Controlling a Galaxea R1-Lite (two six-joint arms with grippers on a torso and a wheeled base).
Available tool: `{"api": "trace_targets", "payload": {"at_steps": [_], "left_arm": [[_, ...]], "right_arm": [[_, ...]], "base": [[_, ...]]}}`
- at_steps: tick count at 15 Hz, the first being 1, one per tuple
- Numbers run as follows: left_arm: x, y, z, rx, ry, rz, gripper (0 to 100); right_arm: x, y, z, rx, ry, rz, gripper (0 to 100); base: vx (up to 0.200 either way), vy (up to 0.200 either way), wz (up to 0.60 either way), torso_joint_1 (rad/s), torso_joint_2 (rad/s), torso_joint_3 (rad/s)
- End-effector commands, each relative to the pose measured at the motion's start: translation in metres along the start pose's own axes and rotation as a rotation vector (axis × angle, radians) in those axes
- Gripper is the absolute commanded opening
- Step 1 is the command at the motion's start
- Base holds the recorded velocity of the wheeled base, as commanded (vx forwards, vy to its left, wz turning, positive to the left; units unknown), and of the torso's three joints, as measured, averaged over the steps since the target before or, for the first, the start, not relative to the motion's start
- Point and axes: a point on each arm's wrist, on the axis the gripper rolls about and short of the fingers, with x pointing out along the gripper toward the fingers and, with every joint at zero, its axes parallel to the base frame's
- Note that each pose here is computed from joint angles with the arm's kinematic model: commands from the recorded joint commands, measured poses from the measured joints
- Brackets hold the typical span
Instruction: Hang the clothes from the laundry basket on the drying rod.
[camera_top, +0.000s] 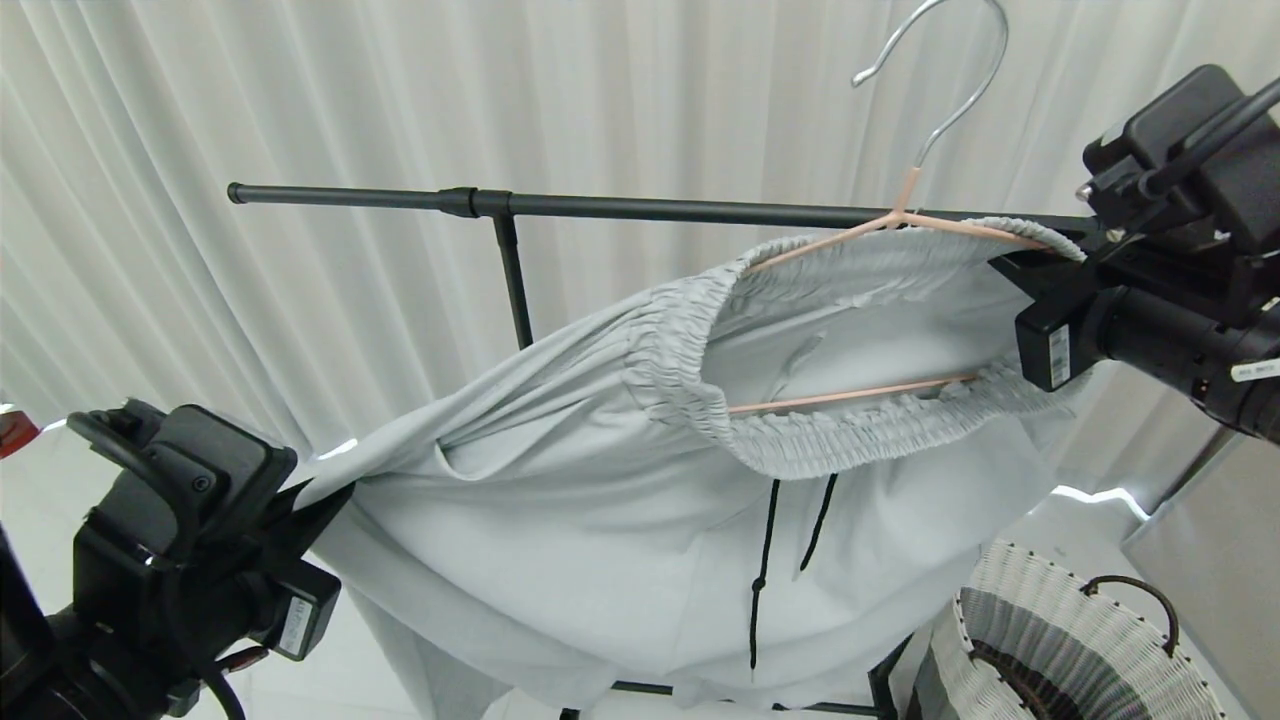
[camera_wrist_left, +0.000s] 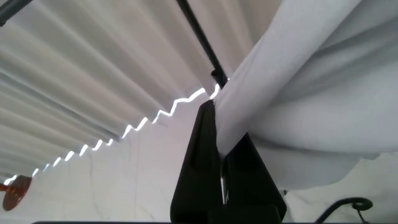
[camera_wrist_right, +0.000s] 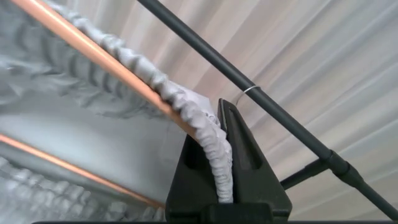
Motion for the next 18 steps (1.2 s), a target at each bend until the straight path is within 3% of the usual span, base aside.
{"api": "trace_targets", "payload": {"at_steps": [1,2,3,9,12,18], "left_arm": [[-0.003,0.002,-0.002,-0.002,0.001,0.012,0],[-0.003,0.002,-0.001,-0.001,-0.003,0.011,0],[-0.003,0.002,0.0,0.013,-0.007,0.01,100],[-0.009,0.004,0.004,0.029,-0.043,0.01,100],[-0.016,0.008,0.004,0.052,-0.071,0.025,100],[-0.018,0.009,0.004,0.085,-0.076,0.031,100]], "right_arm": [[-0.001,-0.001,0.001,0.001,-0.002,-0.006,0],[-0.001,-0.001,0.001,0.002,-0.003,-0.007,0],[-0.001,-0.001,0.001,0.002,-0.003,-0.007,0],[-0.001,-0.002,-0.001,-0.002,0.008,-0.011,0],[-0.007,-0.014,-0.011,-0.029,0.121,-0.084,0],[-0.064,-0.068,-0.038,-0.077,0.371,-0.302,0]], "base": [[0.0,0.0,0.0,0.0,0.0,0.0],[0.0,0.0,0.0,0.0,0.0,0.0],[0.0,0.0,0.0,0.0,0.0,0.0],[0.0,0.0,0.0,0.0,0.0,0.0],[0.0,0.0,0.0,0.0,0.0,0.0],[0.0,0.0,0.0,0.0,0.0,0.0]]}}
